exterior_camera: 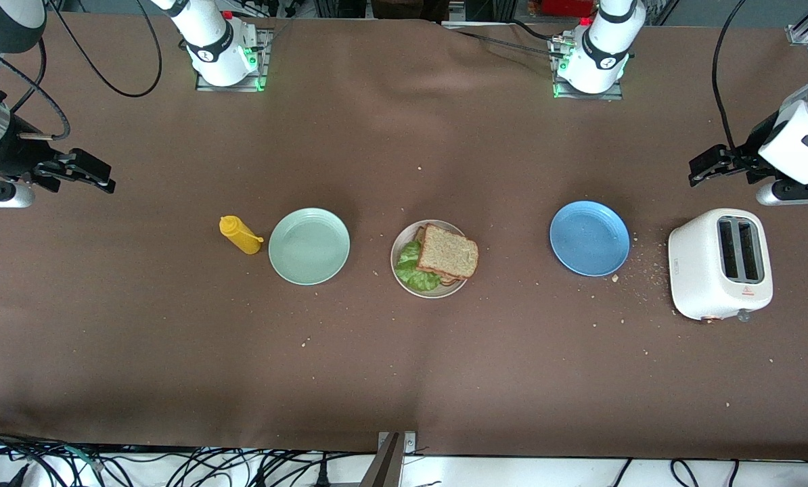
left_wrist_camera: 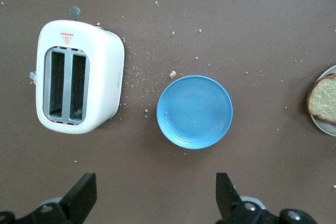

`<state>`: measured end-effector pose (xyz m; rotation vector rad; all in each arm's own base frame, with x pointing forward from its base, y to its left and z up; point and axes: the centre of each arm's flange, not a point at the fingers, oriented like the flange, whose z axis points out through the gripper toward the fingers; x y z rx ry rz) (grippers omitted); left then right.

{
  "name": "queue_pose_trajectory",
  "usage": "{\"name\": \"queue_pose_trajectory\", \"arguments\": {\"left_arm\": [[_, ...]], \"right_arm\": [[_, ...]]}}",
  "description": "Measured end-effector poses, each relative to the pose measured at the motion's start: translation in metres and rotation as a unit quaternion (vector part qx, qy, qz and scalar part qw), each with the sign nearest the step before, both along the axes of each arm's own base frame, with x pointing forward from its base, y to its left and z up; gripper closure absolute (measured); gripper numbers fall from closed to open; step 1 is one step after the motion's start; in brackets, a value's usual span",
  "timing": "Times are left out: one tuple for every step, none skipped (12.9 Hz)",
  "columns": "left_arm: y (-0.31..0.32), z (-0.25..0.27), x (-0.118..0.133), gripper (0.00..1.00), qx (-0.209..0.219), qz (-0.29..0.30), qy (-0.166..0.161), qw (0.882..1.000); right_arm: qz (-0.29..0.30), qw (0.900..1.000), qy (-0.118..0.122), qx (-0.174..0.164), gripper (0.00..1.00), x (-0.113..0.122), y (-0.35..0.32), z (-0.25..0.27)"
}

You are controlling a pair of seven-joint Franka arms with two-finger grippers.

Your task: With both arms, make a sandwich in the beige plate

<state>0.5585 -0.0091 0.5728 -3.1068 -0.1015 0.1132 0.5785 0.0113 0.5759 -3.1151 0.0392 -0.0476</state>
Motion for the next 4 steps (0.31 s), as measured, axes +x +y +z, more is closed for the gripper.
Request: {"name": "queue_pose_trajectory", "arguments": {"left_arm": [[0.0, -0.0003, 0.0002, 0.0, 0.0, 0.0, 0.0, 1.0], [-0.0002, -0.0006, 0.0004, 0.0, 0.0, 0.0, 0.0, 1.0], [-0.0003, -0.0011, 0.0008, 0.0, 0.0, 0.0, 0.0, 1.0], [-0.0004, -0.0017, 0.0011, 0.0, 0.0, 0.0, 0.0, 1.0]], "right_arm": [[0.0, 1.0, -0.009, -0.002, 0.0, 0.0016, -0.0011, 0.0041], [0.0, 1.0, -0.011, -0.005, 0.0, 0.0017, -0.0021, 0.0068], [0.0, 1.0, -0.005, -0.006, 0.0, 0.0004, -0.0026, 0.0072], [0.0, 1.0, 0.003, -0.006, 0.0, -0.0014, -0.0027, 0.0064]]}}
